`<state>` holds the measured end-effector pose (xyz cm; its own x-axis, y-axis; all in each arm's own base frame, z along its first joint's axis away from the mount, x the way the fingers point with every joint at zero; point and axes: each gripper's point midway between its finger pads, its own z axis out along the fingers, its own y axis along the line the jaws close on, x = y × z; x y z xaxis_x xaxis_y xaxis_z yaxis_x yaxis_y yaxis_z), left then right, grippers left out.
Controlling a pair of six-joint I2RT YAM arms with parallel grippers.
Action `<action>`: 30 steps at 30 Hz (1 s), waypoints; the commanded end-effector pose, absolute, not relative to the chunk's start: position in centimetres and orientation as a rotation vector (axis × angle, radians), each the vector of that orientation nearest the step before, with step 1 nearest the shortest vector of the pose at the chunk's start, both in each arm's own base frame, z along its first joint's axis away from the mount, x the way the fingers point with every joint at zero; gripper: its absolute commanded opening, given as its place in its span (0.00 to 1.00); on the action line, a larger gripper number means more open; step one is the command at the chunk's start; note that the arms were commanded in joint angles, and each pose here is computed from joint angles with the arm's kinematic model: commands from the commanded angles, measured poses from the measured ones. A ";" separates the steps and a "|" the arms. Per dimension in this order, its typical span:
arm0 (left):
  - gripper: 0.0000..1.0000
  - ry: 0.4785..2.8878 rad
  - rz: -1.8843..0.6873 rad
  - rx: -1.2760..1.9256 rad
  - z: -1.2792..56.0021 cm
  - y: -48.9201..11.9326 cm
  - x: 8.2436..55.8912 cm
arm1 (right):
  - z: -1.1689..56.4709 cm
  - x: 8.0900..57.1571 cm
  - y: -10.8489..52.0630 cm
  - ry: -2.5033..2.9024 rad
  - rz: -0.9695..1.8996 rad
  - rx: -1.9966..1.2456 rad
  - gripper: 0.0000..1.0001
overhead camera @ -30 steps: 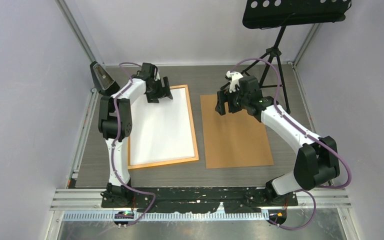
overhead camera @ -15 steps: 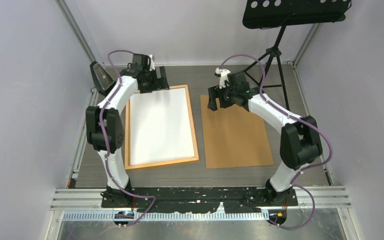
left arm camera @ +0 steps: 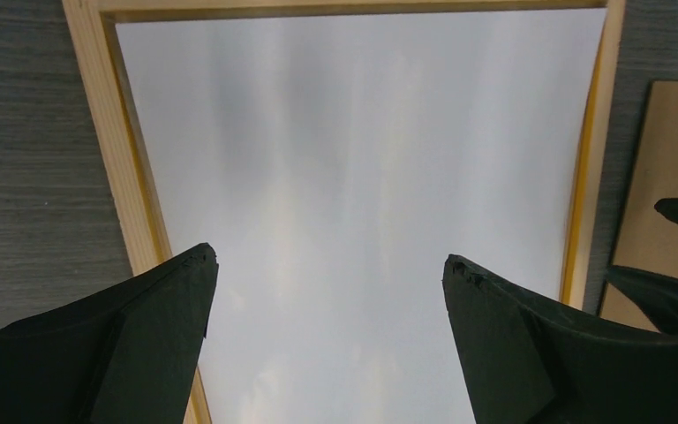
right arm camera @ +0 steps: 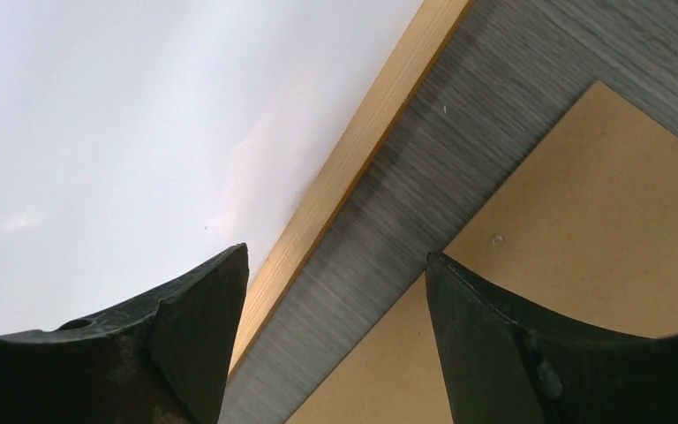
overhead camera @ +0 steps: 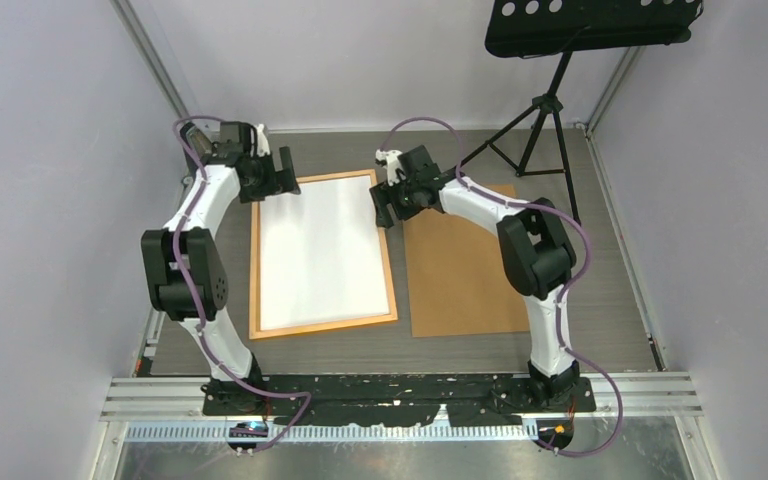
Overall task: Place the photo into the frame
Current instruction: Adjust the photo frame at the center of the board.
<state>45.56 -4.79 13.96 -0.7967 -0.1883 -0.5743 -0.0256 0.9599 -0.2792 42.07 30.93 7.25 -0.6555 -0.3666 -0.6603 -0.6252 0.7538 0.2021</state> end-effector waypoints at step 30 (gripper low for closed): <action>0.95 2.674 -0.088 0.061 11.5 3.3 38.4 | 4.7 40.1 30.0 2.423 0.621 -0.876 0.15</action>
<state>38.76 2.72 9.86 -0.9059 -0.0113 -0.4233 0.0252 0.9964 -0.0806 40.85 31.98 3.02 -0.7317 -0.3742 -0.5696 -0.6148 0.7232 0.3146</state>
